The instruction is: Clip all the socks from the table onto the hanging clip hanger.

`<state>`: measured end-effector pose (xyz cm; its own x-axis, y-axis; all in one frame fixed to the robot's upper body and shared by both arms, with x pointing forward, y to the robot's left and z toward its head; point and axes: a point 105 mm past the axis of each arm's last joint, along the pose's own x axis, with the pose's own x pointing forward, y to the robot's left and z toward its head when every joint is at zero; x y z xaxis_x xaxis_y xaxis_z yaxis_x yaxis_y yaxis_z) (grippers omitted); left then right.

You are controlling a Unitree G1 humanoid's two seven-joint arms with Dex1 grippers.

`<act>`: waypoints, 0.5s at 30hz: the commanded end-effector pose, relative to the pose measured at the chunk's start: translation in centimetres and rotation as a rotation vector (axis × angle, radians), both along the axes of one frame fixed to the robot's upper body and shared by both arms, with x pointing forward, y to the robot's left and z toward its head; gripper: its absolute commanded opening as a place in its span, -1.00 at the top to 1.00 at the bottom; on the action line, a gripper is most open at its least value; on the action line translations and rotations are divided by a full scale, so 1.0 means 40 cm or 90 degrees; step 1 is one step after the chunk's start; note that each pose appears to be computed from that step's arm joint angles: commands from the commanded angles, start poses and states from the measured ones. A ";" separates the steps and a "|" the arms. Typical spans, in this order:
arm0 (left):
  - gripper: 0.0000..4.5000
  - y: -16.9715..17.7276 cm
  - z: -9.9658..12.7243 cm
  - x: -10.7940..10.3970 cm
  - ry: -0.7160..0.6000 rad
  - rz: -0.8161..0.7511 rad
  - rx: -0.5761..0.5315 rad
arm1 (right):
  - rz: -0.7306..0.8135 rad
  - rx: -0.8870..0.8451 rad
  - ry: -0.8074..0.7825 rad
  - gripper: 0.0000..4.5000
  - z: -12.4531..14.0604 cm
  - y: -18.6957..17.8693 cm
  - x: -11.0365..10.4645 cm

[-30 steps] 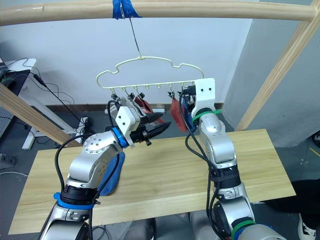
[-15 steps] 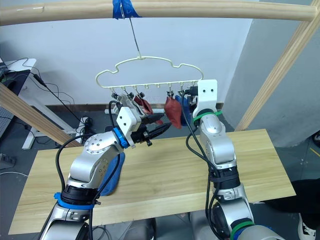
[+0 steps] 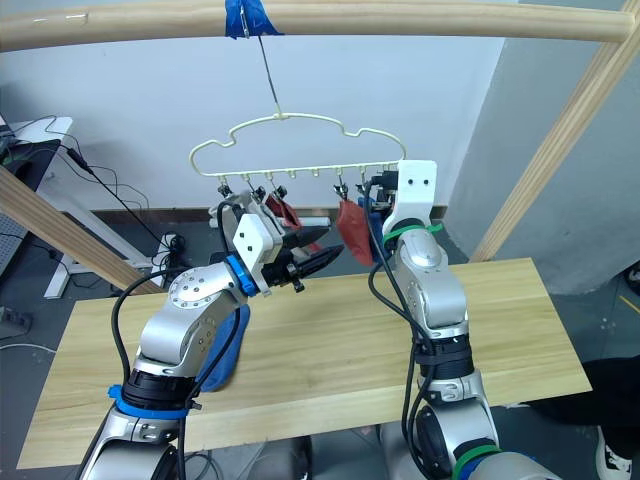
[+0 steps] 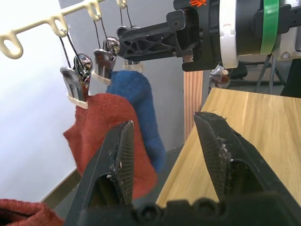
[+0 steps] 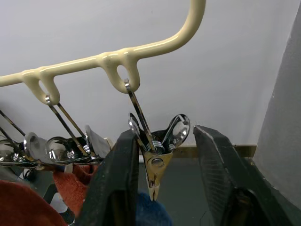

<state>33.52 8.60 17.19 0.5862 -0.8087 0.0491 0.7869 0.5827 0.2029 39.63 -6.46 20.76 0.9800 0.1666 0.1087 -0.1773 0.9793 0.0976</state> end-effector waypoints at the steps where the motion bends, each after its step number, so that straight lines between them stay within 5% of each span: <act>1: -0.01 -0.010 0.024 -0.011 -0.033 -0.014 -0.002 | 0.011 0.011 -0.053 0.21 0.055 0.005 -0.013; 15: -0.01 -0.009 0.022 -0.011 -0.033 -0.013 -0.001 | 0.029 0.008 -0.073 0.21 0.074 0.023 -0.013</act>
